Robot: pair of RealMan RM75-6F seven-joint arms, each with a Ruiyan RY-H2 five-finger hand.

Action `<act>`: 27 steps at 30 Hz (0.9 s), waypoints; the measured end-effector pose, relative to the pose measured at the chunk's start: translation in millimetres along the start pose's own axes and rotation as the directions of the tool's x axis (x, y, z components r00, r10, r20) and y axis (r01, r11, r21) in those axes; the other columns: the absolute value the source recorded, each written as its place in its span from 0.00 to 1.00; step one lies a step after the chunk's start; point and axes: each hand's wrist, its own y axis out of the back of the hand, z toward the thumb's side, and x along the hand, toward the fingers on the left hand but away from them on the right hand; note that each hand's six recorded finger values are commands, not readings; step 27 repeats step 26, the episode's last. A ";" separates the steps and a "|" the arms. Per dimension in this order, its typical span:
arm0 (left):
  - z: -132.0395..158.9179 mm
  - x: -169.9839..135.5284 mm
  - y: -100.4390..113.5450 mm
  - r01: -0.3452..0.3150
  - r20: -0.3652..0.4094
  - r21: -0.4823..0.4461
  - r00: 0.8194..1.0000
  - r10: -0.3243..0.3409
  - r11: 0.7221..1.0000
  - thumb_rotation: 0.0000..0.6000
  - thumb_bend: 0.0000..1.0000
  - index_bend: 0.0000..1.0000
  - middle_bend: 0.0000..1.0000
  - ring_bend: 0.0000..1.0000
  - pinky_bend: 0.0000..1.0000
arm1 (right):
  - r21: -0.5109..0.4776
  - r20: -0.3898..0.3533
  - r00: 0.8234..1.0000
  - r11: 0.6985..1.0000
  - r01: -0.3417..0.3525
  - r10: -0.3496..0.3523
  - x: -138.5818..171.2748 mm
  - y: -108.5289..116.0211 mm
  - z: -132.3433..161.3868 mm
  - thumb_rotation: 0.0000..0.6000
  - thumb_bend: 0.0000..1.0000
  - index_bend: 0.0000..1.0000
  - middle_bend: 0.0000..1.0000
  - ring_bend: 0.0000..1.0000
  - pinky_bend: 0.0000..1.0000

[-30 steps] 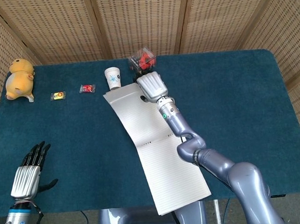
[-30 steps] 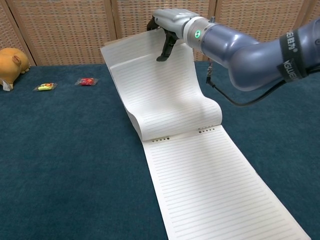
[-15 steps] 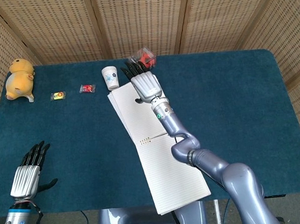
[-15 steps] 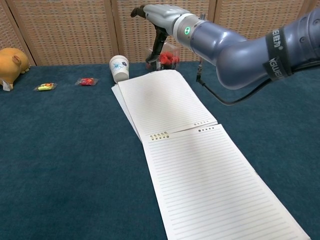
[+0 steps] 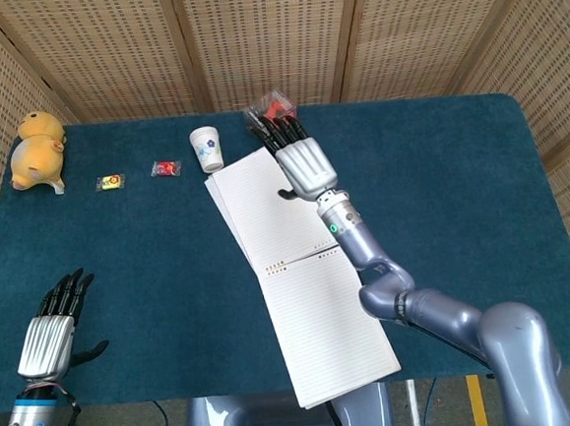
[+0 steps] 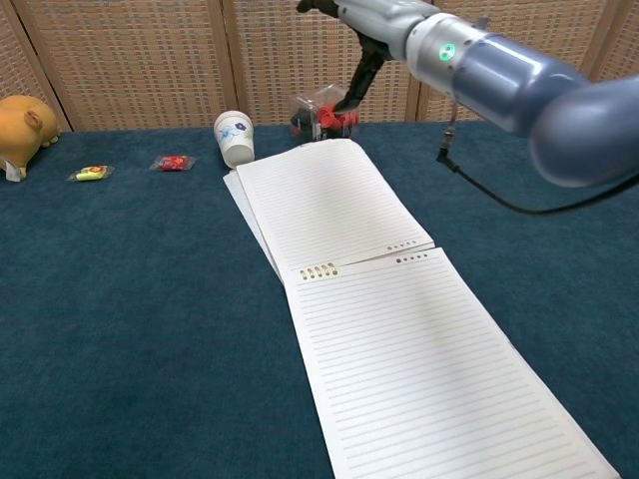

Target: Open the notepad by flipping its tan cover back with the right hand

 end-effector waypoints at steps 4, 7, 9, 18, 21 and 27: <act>0.7 -0.3 -0.9 0.003 0.003 0.003 1.000 -0.003 1.000 1.00 0.07 0.00 0.00 0.00 0.11 | -0.023 0.011 1.000 1.000 -0.009 0.009 39.4 6.7 -19.7 1.00 0.13 0.00 0.00 0.00 0.00; 0.4 -0.3 -1.3 0.003 0.003 0.007 1.000 -0.003 1.000 1.00 0.07 0.00 0.00 0.00 0.11 | -0.023 0.053 0.998 1.000 -0.019 0.020 80.7 11.7 -46.2 1.00 0.13 0.00 0.00 0.00 0.00; 0.9 -0.5 -1.1 0.002 0.005 0.006 1.000 -0.002 1.000 1.00 0.07 0.00 0.00 0.00 0.11 | -0.019 0.098 0.995 1.000 -0.025 0.027 112.2 13.2 -67.9 1.00 0.13 0.00 0.00 0.00 0.00; 4.8 -4.9 3.8 -0.021 0.019 0.012 1.000 0.021 1.000 1.00 0.07 0.00 0.00 0.00 0.11 | -0.040 0.255 0.966 0.999 -0.031 0.040 233.4 6.1 -127.9 1.00 0.13 0.00 0.00 0.00 0.00; 5.7 -6.7 4.7 -0.025 0.024 0.016 0.999 0.025 1.000 1.00 0.07 0.00 0.00 0.00 0.11 | -0.054 0.280 0.959 0.998 -0.032 0.046 268.9 1.9 -133.0 1.00 0.13 0.00 0.00 0.00 0.00; 7.1 -12.0 6.9 -0.035 0.035 0.025 0.999 0.035 0.999 1.00 0.07 0.00 0.00 0.00 0.11 | -0.070 0.310 0.950 0.997 -0.011 0.032 317.9 2.7 -135.3 1.00 0.13 0.00 0.00 0.00 0.00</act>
